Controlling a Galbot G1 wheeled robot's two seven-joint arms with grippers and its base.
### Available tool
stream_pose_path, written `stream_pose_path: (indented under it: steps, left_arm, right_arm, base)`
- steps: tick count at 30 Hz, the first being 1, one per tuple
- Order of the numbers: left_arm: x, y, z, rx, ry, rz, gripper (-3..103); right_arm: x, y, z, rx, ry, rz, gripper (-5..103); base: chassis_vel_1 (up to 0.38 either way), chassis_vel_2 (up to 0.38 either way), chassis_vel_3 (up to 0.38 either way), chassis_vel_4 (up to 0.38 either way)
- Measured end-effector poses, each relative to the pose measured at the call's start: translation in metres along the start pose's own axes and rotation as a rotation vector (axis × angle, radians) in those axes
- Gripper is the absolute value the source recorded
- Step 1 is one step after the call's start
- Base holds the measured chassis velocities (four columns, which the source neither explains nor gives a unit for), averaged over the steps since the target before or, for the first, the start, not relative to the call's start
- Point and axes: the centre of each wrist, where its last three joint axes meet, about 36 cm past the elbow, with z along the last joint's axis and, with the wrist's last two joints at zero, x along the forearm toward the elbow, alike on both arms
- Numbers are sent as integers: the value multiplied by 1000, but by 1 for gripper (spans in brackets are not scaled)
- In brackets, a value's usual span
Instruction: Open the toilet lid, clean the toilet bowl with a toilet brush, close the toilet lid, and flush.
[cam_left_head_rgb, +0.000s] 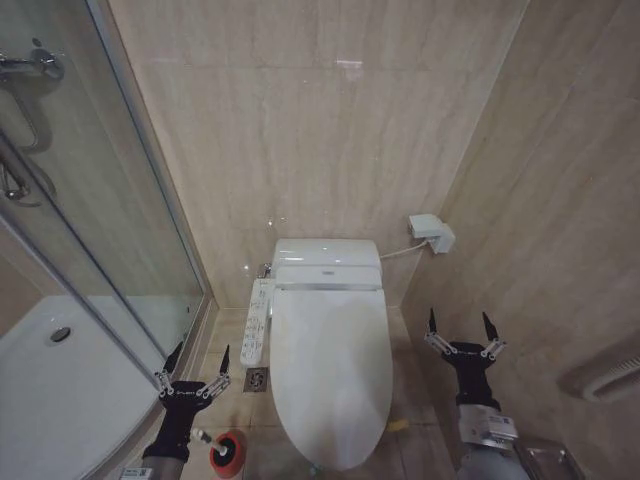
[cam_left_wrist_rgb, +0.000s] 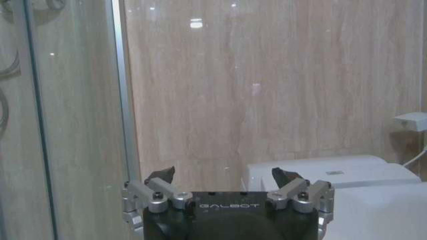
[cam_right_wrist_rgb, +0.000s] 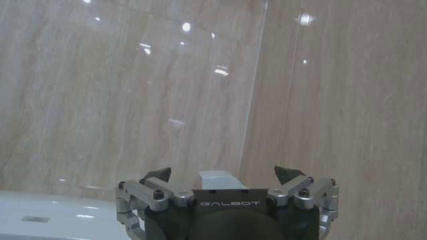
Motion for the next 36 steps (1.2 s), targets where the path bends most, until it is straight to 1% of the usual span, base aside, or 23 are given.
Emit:
stream_pose_path:
  steps: [17, 26, 36]
  left_arm:
    - [0, 0, 0, 0, 0, 0, 98]
    - [0, 0, 0, 0, 0, 0, 98]
    - [0, 0, 0, 0, 0, 0, 98]
  right_arm:
    - [0, 0, 0, 0, 0, 0, 100]
    - [0, 0, 0, 0, -1, 0, 100]
    - [0, 0, 0, 0, 0, 0, 100]
  base:
    - [-20, 22, 18, -18]
    - [-71, 38, 77, -40]
    - [0, 0, 0, 0]
